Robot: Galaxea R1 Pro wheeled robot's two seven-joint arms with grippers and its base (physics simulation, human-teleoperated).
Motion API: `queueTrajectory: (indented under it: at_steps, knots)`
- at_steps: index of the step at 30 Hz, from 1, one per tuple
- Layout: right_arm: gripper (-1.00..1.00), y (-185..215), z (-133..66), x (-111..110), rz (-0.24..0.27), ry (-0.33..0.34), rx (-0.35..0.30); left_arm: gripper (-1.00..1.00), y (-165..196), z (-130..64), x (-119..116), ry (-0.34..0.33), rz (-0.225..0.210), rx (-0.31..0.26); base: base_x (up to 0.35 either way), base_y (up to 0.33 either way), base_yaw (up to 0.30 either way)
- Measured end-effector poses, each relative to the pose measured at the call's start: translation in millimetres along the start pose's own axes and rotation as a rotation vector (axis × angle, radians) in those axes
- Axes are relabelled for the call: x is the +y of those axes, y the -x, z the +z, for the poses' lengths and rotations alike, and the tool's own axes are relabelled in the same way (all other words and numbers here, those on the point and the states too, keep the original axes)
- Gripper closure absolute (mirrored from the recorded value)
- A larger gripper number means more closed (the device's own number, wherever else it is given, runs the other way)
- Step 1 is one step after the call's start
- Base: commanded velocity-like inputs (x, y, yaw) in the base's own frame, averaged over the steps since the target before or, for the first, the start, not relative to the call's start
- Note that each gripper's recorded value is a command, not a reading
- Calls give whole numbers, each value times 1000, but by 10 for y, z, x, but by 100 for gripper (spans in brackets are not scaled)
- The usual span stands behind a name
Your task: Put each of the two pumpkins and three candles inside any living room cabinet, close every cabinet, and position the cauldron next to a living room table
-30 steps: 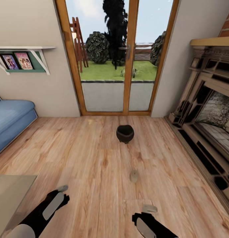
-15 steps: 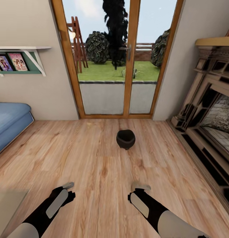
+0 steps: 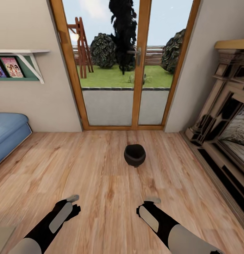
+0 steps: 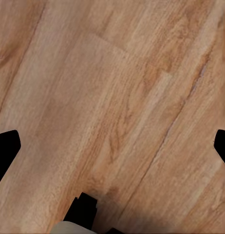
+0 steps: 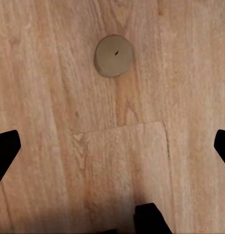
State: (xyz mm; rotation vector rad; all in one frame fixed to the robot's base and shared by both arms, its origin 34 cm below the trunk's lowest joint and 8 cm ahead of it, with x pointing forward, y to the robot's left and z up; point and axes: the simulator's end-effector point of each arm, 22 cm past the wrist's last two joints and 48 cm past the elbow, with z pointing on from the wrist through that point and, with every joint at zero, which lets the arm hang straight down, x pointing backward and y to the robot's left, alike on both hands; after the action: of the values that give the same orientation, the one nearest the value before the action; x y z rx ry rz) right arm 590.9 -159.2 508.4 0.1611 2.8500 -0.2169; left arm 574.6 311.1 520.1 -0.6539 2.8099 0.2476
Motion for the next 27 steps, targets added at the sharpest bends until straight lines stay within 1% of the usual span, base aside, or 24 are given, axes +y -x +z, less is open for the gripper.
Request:
queueTrajectory:
  at_steps: [7, 16, 19, 25, 27]
  knots:
    - [-100, -3, 2, 6, 0, 3, 1, -100, 5, 0, 3, 3, 6, -4, 329, -11, 0]
    - [-100, 0, 4, 7, 2, 5, 0, -100, 7, 1, 3, 3, 7, -5, 276, -190, 0]
    - [-100, -2, 6, 8, 2, 5, 1, -100, 18, -5, -7, 1, 7, -7, 121, -110, 0]
    - [-100, -2, 9, 11, 3, 7, 0, -100, 55, -28, -32, -5, 6, -16, 20, -18, 0]
    - [-100, 3, 10, 10, 4, 7, -1, -100, 124, -79, -97, -24, 6, -33, 3, -2, 0]
